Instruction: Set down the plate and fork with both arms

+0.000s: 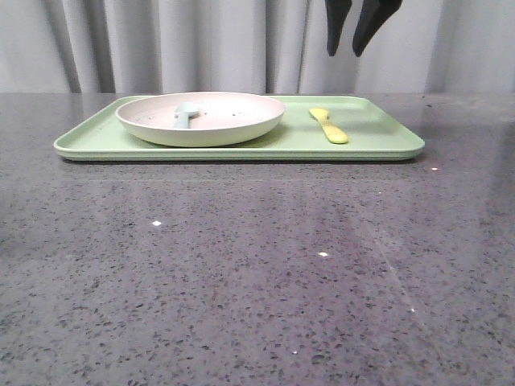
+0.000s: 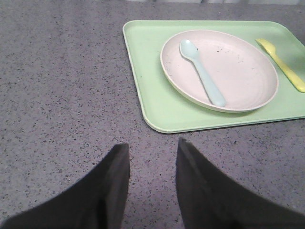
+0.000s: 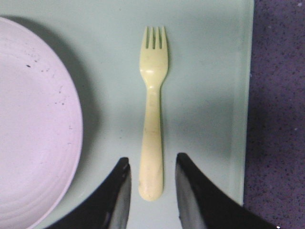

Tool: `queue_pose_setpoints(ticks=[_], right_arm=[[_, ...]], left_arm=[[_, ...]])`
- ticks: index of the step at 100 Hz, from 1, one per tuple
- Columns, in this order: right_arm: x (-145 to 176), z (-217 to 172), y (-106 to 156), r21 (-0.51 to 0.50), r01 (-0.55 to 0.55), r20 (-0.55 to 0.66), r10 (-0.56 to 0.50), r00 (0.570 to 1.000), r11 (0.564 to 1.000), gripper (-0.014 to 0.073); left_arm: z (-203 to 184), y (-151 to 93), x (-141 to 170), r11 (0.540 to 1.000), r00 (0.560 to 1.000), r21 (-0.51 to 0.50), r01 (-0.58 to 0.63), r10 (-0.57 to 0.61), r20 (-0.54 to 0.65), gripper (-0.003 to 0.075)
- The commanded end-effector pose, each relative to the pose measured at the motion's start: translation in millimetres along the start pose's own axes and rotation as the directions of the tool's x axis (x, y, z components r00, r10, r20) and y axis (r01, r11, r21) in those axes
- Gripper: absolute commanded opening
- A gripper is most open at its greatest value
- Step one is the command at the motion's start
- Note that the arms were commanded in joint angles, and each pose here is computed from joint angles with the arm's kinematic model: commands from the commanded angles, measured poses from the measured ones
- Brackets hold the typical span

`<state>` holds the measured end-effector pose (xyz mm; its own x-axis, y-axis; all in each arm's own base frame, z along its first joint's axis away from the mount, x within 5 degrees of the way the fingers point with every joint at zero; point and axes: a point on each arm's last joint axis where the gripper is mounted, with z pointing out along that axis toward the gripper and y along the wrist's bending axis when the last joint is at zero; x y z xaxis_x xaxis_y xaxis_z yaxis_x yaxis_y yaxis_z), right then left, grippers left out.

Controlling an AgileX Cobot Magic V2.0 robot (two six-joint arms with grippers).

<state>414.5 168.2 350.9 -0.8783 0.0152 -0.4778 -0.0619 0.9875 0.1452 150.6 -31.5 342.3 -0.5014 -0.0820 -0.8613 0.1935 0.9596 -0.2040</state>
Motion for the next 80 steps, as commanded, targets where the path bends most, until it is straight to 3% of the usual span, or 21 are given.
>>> queue_pose_setpoints(ticks=[1, 35, 80], right_arm=[[5.1, -58.9, -4.4, -0.005, 0.008, 0.034, -0.007, 0.999, 1.000, 0.0257], [14.0, -128.8, -6.4, -0.058, 0.036, 0.173, -0.026, 0.985, 0.998, 0.0257], [41.8, -171.8, -19.2, -0.070, 0.053, 0.222, -0.036, 0.974, 0.996, 0.0257]], left_arm=[[-6.2, -1.9, -14.6, 1.000, 0.994, 0.005, 0.022, -0.023, 0.109, 0.0240], [-6.3, -1.8, -15.0, 1.000, 0.993, 0.005, 0.023, -0.023, 0.114, 0.0240], [-6.3, -1.8, -15.2, 1.000, 0.993, 0.004, 0.023, -0.023, 0.115, 0.0240]])
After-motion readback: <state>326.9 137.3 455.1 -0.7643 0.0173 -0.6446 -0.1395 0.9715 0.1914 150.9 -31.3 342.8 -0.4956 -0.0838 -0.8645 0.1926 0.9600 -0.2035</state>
